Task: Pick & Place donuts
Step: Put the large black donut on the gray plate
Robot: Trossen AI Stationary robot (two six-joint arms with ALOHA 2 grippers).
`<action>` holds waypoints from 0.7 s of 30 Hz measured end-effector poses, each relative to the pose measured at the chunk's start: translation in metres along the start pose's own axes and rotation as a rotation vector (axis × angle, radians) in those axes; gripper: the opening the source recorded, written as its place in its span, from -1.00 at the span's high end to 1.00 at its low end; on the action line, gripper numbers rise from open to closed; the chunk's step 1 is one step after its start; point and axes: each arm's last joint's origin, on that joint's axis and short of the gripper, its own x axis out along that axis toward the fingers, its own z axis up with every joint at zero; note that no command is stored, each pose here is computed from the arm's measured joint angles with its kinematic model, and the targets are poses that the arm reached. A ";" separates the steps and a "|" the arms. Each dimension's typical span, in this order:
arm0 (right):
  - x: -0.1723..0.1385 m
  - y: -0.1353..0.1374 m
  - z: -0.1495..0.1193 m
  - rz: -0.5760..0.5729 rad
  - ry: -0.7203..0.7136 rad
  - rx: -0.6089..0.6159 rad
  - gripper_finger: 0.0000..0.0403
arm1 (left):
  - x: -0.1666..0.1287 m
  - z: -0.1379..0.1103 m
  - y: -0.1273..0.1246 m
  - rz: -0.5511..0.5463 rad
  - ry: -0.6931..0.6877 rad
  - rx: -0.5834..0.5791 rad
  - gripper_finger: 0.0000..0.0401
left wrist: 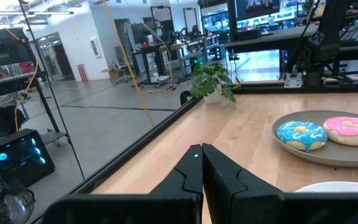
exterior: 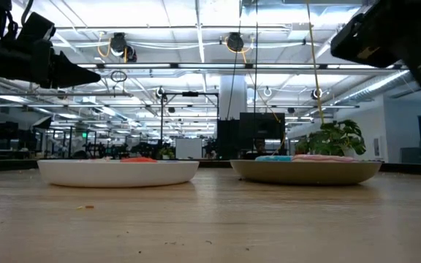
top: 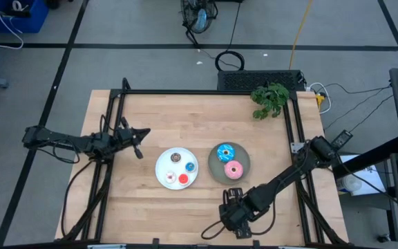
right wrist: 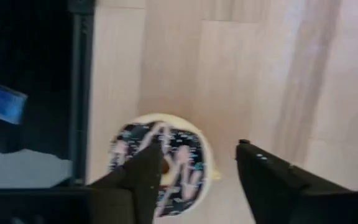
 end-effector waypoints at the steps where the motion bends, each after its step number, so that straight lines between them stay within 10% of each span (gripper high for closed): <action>1: 0.002 0.001 -0.002 -0.011 -0.004 -0.019 -0.01 | 0.000 0.000 0.000 0.000 0.000 0.000 0.96; 21: 0.050 -0.005 -0.044 -0.070 -0.043 -0.007 -0.24 | 0.000 0.000 0.000 0.000 0.000 -0.002 0.96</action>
